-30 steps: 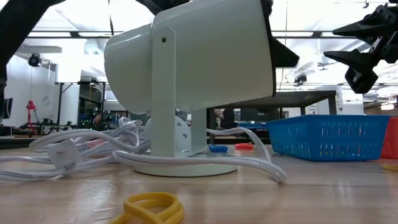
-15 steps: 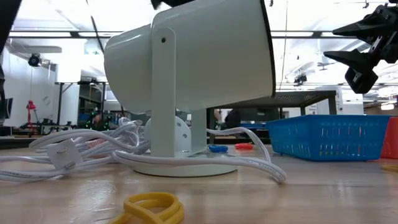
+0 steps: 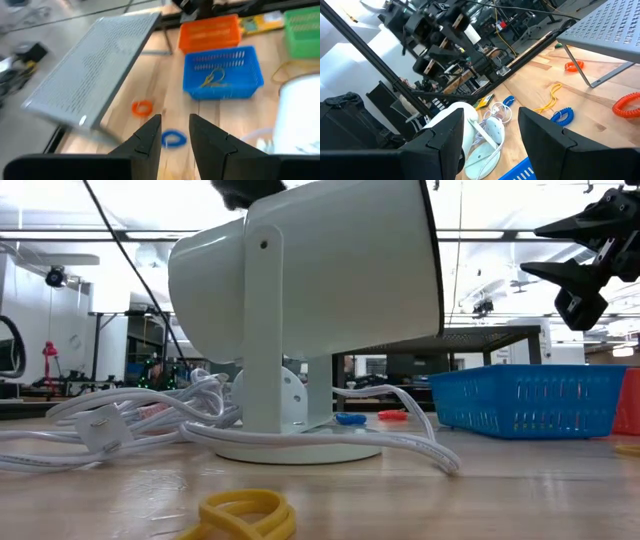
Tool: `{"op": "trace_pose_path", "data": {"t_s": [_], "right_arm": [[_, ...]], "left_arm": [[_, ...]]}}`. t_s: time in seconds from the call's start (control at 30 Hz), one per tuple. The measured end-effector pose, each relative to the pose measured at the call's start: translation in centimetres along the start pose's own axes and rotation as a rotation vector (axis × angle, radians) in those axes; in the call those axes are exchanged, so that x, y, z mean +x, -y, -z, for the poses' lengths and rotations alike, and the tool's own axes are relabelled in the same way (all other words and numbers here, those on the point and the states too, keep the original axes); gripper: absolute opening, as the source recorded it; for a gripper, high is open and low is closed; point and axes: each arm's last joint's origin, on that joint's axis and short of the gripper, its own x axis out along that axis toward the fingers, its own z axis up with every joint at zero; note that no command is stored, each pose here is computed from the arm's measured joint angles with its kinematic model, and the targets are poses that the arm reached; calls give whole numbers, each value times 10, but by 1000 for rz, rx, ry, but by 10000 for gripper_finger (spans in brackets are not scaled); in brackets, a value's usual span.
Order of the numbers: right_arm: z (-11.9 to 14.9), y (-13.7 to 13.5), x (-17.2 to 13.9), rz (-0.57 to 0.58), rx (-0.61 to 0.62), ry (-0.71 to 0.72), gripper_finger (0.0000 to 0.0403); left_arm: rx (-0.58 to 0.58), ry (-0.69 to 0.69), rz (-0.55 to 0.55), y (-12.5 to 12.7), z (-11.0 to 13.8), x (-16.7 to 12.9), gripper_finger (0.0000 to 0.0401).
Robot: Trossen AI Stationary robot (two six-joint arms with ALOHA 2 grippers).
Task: Pick & Place Office Desk Supplies
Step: Put the yellow rubber band into the blue bin
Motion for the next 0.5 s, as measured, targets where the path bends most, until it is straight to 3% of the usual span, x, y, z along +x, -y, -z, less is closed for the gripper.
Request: {"op": "trace_pose_path", "data": {"t_s": [0.2, 0.37, 0.5], "right_arm": [[0, 0, 0, 0, 0, 0, 185], [0, 0, 0, 0, 0, 0, 185], [0, 0, 0, 0, 0, 0, 185]], "left_arm": [[-74, -81, -61, 16, 6, -26, 104], [-274, -246, -29, 12, 11, -39, 104], [-471, -459, 36, 10, 18, -48, 104]]}}
